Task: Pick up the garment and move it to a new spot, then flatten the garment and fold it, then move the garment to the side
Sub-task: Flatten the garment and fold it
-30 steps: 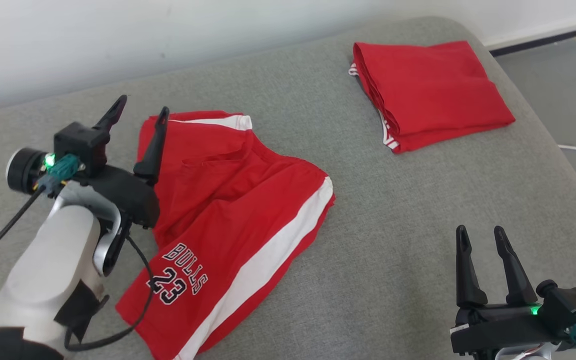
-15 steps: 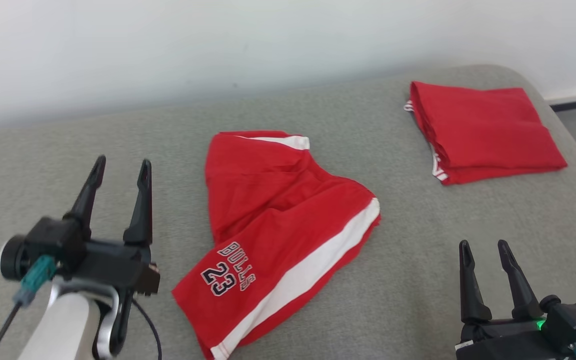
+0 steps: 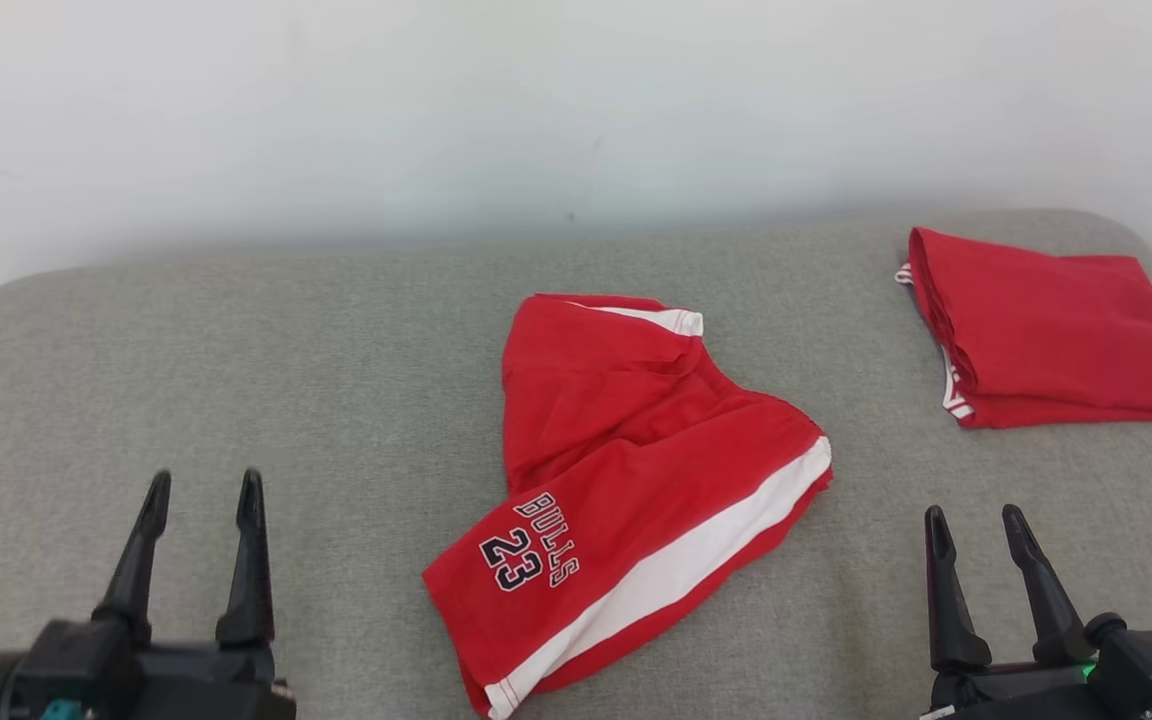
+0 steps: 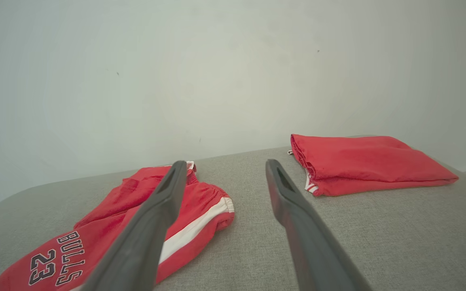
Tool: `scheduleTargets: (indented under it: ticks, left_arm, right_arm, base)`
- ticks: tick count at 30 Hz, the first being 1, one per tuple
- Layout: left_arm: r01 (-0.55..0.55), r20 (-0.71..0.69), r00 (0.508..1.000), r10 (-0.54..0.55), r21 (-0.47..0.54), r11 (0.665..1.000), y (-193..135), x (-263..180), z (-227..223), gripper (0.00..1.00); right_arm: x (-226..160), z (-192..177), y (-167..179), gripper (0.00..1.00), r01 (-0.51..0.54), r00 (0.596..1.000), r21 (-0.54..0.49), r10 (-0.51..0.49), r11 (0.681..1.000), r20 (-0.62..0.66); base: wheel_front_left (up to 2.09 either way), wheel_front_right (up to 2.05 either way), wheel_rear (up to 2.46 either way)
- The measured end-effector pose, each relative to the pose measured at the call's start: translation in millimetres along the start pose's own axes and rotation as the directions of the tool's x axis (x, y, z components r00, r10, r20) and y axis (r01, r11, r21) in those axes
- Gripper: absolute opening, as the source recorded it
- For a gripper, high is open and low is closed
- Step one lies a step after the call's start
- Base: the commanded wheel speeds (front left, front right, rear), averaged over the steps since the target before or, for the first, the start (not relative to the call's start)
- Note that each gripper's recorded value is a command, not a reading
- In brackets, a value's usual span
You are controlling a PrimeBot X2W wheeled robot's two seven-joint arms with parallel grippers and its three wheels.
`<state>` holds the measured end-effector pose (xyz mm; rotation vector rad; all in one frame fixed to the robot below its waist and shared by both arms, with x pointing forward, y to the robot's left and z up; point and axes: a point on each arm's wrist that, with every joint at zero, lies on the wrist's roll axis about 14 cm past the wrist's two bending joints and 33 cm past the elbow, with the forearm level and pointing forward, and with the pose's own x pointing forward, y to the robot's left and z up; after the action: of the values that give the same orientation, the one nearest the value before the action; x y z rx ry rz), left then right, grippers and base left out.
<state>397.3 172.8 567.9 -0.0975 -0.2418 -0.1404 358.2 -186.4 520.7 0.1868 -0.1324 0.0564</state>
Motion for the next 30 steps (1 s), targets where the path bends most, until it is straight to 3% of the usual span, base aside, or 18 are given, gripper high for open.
scheduleTargets:
  ticks: [14,30]
  left_arm:
    - [-0.092,-0.079,0.993,0.092,0.005,0.996,28.7,-54.3,-18.7,1.0]
    - [-0.105,-0.122,0.987,0.104,-0.003,0.994,27.8,-61.1,-34.3,1.0]
  right_arm:
    - [-2.1,-12.6,12.6,1.0,-0.049,0.998,0.0,0.049,0.999,-0.042]
    - [-3.0,-20.3,9.5,1.0,-0.045,0.997,-0.004,0.045,0.999,-0.068]
  base:
    - [0.0,0.0,0.0]
    - [0.0,0.0,0.0]
